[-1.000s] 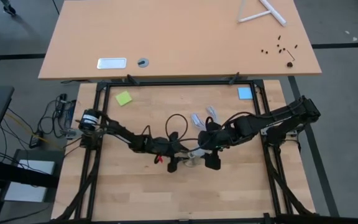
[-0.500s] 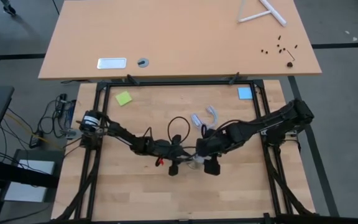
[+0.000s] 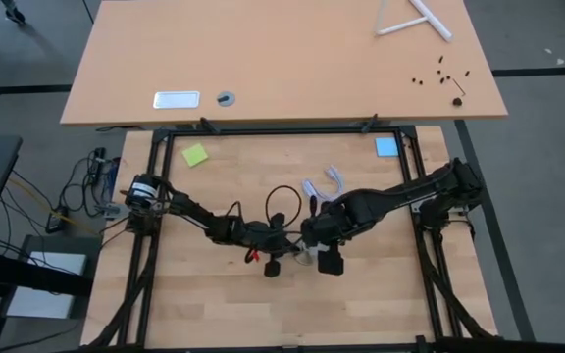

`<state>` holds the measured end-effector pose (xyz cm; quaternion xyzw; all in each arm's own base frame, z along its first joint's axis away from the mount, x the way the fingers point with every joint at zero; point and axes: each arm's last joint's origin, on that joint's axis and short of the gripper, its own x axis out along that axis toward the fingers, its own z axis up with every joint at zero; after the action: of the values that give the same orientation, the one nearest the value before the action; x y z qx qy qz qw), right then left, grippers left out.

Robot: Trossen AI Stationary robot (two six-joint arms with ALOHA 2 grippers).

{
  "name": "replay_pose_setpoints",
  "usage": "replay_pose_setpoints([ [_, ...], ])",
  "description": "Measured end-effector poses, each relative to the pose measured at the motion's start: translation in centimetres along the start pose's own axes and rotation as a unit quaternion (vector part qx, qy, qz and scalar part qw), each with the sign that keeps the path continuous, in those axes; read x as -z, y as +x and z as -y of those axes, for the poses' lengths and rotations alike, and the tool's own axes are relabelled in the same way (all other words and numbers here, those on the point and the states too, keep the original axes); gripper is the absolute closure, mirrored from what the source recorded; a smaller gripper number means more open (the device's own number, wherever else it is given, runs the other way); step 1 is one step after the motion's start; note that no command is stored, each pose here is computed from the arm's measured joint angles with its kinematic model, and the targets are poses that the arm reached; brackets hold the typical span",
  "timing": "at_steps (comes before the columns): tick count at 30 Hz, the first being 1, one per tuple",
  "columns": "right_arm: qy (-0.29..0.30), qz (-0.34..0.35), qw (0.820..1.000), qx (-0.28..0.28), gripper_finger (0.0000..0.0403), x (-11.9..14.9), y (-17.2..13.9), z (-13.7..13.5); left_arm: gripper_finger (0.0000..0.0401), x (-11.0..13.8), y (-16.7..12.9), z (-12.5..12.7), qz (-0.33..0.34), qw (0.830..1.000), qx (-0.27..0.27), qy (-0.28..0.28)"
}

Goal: Screw lightbulb
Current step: Insert the lightbulb into the lamp

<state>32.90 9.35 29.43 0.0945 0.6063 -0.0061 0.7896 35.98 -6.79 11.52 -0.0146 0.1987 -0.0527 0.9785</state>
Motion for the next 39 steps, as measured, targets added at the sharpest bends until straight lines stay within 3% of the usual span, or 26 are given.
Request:
replay_pose_setpoints([
  [3,-0.003,0.007,1.000,0.004,0.0108,-0.7,-0.2,0.3,0.0398,0.0,0.0,0.0,0.000,1.000,-0.001,0.000],
  [9,-0.010,-0.049,0.998,0.029,0.0105,-1.4,2.5,1.5,0.0399,0.6,-0.1,-0.2,-0.015,1.000,-0.012,0.002],
  [14,-0.021,-0.070,0.997,0.018,0.0106,-1.7,3.6,1.7,0.0400,1.0,-0.3,-0.3,-0.020,1.000,-0.020,0.002],
  [23,-0.019,-0.068,0.997,0.015,0.0106,-1.9,3.5,1.8,0.0401,0.2,-0.3,-0.1,0.020,1.000,-0.006,-0.006],
  [39,-0.020,-0.065,0.998,0.014,0.0100,-1.9,3.5,1.7,0.0401,-0.1,-0.2,-0.1,0.024,0.999,-0.006,-0.021],
])
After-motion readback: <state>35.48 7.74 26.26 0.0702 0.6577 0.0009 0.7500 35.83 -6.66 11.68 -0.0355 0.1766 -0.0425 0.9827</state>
